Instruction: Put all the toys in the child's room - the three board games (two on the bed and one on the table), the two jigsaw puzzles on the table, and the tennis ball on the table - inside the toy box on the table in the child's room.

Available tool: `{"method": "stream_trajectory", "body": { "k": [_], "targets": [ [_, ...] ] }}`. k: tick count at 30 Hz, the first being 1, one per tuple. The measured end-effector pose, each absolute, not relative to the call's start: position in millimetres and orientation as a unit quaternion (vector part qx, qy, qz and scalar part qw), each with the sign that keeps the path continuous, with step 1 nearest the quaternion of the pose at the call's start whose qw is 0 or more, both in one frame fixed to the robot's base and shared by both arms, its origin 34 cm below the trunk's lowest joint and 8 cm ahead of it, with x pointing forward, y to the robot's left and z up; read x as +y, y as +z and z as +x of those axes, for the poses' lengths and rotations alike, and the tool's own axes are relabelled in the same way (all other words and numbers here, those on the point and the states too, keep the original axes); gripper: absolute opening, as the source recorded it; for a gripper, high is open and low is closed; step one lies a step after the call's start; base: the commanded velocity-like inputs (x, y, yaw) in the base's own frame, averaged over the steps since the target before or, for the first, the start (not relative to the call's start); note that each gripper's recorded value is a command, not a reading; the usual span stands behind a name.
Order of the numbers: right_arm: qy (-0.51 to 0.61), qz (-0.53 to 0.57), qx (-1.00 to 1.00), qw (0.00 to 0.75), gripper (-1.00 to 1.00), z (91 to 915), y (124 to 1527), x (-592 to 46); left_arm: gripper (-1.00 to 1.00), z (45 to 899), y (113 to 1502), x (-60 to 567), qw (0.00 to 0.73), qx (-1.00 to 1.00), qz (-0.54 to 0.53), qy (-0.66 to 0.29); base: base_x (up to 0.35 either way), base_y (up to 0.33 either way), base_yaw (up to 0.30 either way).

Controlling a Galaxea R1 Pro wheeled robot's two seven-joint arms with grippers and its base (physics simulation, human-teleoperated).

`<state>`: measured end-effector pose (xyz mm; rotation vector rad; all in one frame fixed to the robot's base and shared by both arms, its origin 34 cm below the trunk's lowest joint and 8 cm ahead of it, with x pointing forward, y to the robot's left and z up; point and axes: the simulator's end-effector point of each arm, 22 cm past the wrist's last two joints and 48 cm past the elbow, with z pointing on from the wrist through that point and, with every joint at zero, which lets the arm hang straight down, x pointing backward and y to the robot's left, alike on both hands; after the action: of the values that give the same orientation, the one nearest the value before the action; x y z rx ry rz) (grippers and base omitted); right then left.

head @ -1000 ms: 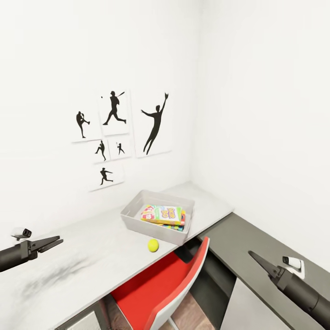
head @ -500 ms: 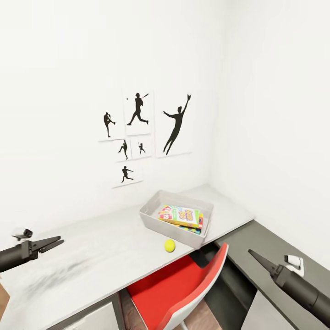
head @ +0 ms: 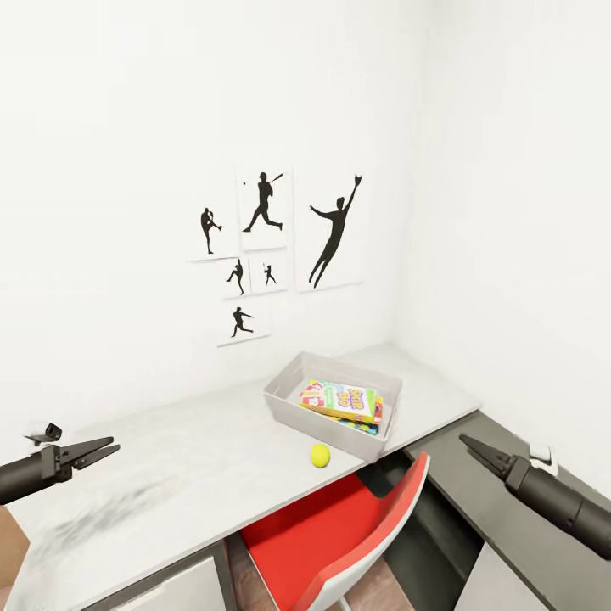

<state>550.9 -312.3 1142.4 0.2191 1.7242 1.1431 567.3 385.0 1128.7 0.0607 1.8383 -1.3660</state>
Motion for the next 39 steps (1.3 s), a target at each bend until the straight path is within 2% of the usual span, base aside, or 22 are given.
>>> {"method": "stream_trajectory", "body": {
  "k": [19, 27, 39],
  "targets": [
    [0.418, 0.105, 0.758, 0.489, 1.0, 607.9, 1167.3, -313.0, 1.0, 567.5, 1129.5, 386.0, 0.413, 0.73, 0.024, -0.543, -0.1, 0.057, 0.0],
    [0.38, 0.06, 0.788, 0.48, 1.0, 642.0, 1183.0, -272.0, 1.0, 567.4, 1129.9, 386.6, 0.414, 0.73, 0.024, -0.543, -0.012, 0.008, 0.0],
    [0.304, 0.053, 0.837, 0.452, 1.0, 676.3, 1163.2, -229.9, 1.0, 567.2, 1130.0, 387.6, 0.414, 0.731, 0.023, -0.542, -0.001, 0.001, 0.0]
  ]
}}
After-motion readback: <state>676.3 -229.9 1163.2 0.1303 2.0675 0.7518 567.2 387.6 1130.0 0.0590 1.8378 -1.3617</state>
